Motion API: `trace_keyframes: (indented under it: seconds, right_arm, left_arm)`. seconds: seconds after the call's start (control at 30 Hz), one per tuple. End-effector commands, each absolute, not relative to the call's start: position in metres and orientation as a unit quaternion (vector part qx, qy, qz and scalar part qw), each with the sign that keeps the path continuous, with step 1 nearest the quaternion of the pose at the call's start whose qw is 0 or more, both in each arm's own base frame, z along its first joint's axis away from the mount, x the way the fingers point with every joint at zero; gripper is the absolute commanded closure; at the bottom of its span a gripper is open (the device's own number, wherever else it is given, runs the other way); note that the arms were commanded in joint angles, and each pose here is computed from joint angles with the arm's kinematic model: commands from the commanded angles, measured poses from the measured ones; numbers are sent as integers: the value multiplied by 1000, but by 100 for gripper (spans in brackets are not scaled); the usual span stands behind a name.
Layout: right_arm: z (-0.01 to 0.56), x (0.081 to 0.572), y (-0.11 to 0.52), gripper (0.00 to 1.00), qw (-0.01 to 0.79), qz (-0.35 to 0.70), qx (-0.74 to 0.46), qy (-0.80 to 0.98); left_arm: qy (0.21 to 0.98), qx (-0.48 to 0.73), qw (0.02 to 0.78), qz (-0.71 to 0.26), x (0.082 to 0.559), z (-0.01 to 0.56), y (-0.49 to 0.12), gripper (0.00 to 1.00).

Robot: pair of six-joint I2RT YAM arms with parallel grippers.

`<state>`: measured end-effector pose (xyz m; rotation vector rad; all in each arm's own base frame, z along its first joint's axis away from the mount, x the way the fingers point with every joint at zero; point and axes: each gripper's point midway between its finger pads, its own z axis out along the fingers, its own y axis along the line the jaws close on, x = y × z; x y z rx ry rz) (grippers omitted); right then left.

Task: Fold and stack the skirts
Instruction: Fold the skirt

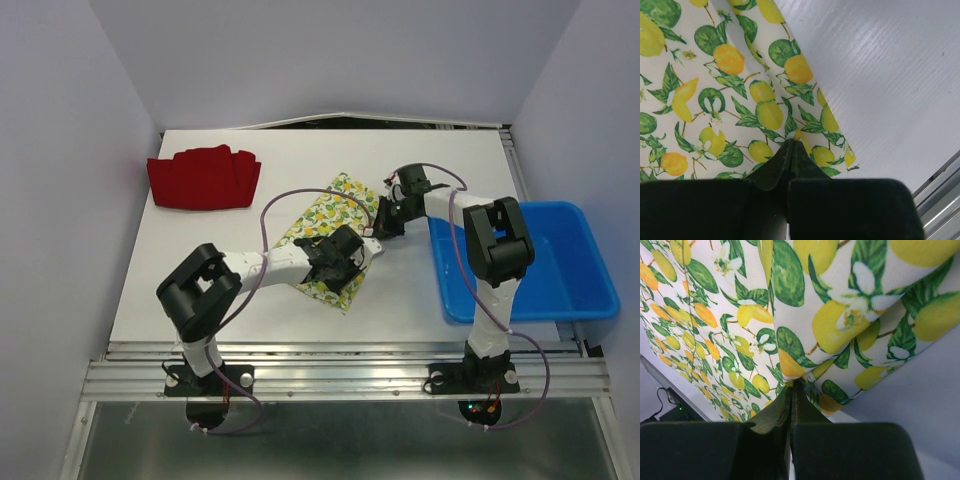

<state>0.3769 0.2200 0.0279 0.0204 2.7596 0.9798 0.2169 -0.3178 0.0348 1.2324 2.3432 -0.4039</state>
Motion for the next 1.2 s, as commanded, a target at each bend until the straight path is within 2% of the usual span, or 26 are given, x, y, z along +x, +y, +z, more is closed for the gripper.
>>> trace_keyframes:
  seconds: [0.0,0.13,0.17,0.2,0.3,0.43,0.53,0.57,0.63,0.7,1.17]
  right_arm:
    - [39,378,220,99,127,346,-7,930]
    - [37,376,219,99,124,345,-6,930]
    - [38,376,219,99,124,345,-5,930]
    - [38,376,219,99,124,346,-5,930]
    - [38,375,219,99,124,346,-6,930]
    - [40,375,219,99,126,347,-8,930]
    - [41,374,218,99,127,345,-9,930]
    - [41,375,218,99,128,344,-10,930]
    - [41,375,218,99,128,344,-10,930]
    - [42,375,217,99,130,342,-11,930]
    - [42,377,217,99,133,340,-11,931]
  left_arm:
    - [849,441,245,-158,224,48,-332,100]
    - [849,442,234,-172,221,46,-338,100]
    - [848,443,231,-178,220,47,-341,97]
    - [849,441,232,-177,220,48,-341,81]
    - [852,435,236,-170,221,51,-338,69]
    - [854,432,245,-154,222,56,-326,61]
    - [853,431,252,-149,219,62,-318,60]
    - [854,430,256,-146,217,63,-313,55]
    - [853,430,262,-140,217,65,-308,54]
    - [853,428,266,-134,217,68,-302,49]
    - [851,441,232,-167,198,54,-301,51]
